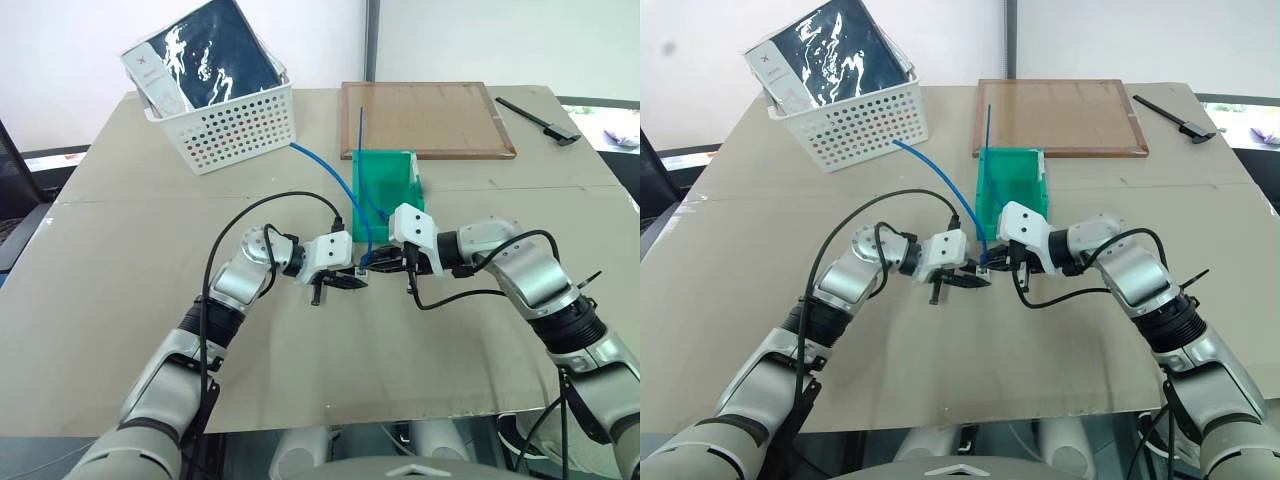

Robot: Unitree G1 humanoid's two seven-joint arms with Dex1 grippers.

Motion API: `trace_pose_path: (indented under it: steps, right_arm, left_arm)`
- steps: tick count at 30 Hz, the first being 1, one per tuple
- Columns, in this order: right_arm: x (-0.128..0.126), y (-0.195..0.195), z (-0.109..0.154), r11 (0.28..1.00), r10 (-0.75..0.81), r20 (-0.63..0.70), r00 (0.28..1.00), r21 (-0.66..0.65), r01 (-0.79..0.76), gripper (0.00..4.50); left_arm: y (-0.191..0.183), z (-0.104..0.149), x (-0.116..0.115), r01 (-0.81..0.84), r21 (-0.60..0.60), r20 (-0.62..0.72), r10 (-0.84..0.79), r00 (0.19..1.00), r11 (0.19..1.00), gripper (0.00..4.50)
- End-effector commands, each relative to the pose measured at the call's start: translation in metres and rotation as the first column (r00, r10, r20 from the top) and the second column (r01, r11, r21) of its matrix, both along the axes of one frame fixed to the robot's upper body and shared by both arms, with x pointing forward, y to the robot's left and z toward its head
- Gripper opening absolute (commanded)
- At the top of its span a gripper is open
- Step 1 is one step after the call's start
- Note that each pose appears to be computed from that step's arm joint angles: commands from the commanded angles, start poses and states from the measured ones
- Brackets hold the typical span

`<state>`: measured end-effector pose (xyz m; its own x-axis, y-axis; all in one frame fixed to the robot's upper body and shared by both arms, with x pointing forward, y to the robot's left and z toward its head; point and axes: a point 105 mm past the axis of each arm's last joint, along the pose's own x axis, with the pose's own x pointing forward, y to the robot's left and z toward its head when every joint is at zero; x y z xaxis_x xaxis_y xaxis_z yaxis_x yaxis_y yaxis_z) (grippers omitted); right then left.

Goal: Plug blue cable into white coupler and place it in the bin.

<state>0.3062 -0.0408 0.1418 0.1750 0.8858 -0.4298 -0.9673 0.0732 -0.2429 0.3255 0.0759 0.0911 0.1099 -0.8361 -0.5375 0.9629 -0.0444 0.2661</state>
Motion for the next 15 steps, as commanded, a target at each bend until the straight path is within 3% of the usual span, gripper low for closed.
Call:
trace_pose_path:
  steps: [1,10,15]
  right_arm:
    - [0.001,-0.006,-0.007,0.998,-0.007,0.000,1.000,-0.066,0.007,0.00]
    - [0.001,-0.004,-0.008,0.995,0.004,-0.002,1.000,-0.096,-0.004,0.00]
    - [0.000,0.003,-0.022,0.988,0.017,-0.012,1.000,-0.153,-0.018,0.00]
  left_arm:
    - [-0.007,-0.002,-0.003,0.031,0.007,0.002,-0.031,1.000,0.999,0.36]
    - [-0.008,-0.003,-0.004,0.034,0.006,0.000,-0.034,0.999,0.999,0.36]
    - [-0.011,-0.003,-0.004,0.034,0.000,-0.001,-0.034,0.999,0.999,0.36]
